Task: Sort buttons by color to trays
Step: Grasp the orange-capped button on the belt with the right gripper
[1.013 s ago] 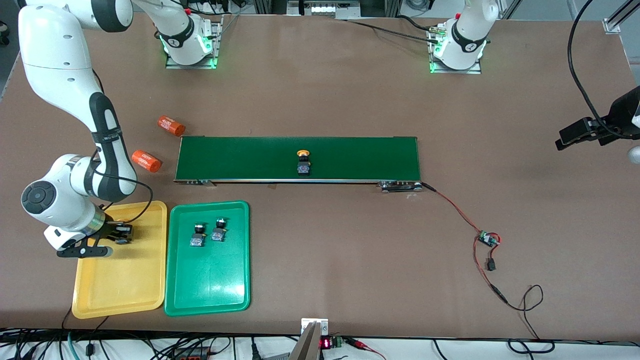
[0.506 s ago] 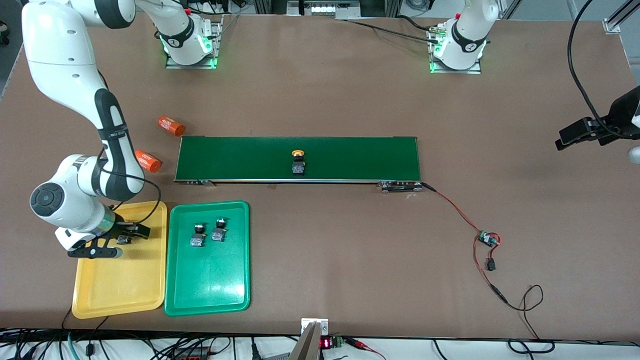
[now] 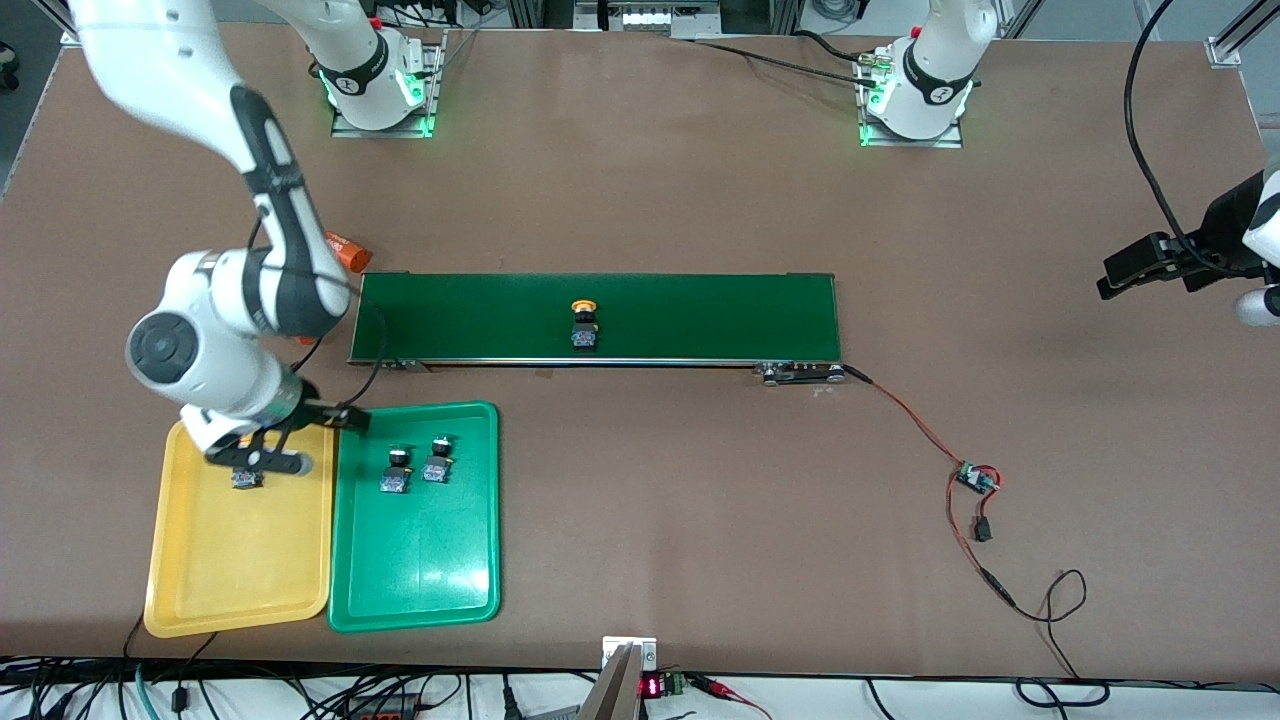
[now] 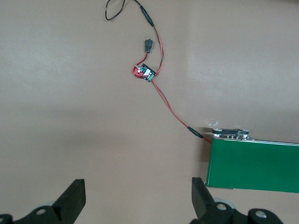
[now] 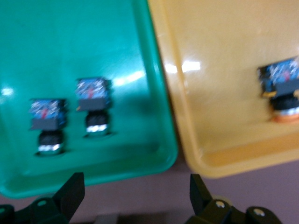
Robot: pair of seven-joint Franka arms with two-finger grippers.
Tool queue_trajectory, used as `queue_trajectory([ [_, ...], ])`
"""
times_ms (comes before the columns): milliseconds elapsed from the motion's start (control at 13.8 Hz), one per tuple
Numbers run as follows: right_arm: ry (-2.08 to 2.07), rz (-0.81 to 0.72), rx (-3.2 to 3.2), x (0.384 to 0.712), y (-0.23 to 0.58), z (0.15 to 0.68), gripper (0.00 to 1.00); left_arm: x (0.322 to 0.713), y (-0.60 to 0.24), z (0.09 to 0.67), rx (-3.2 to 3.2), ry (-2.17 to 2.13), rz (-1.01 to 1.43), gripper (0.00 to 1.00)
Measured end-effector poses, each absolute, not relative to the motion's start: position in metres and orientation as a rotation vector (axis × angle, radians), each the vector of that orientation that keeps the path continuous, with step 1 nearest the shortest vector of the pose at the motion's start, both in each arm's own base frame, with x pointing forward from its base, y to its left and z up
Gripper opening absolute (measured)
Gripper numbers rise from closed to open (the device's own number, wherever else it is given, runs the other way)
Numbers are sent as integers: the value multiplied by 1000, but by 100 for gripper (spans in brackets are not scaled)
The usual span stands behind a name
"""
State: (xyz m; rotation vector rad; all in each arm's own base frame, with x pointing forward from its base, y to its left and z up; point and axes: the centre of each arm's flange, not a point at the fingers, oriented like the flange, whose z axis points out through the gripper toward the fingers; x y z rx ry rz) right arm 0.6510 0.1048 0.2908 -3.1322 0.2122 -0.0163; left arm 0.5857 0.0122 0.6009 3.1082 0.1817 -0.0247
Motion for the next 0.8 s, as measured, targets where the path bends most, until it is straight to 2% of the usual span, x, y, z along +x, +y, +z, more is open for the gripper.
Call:
queue_trajectory([
  [289, 307, -31, -3100, 594, 200, 310, 100, 586, 14, 601, 3108, 188, -25, 100],
  [506, 381, -103, -3060, 557, 258, 300, 100, 586, 15, 601, 3108, 188, -25, 100],
  [796, 363, -89, -3062, 524, 305, 286, 100, 586, 15, 601, 3108, 189, -25, 100],
])
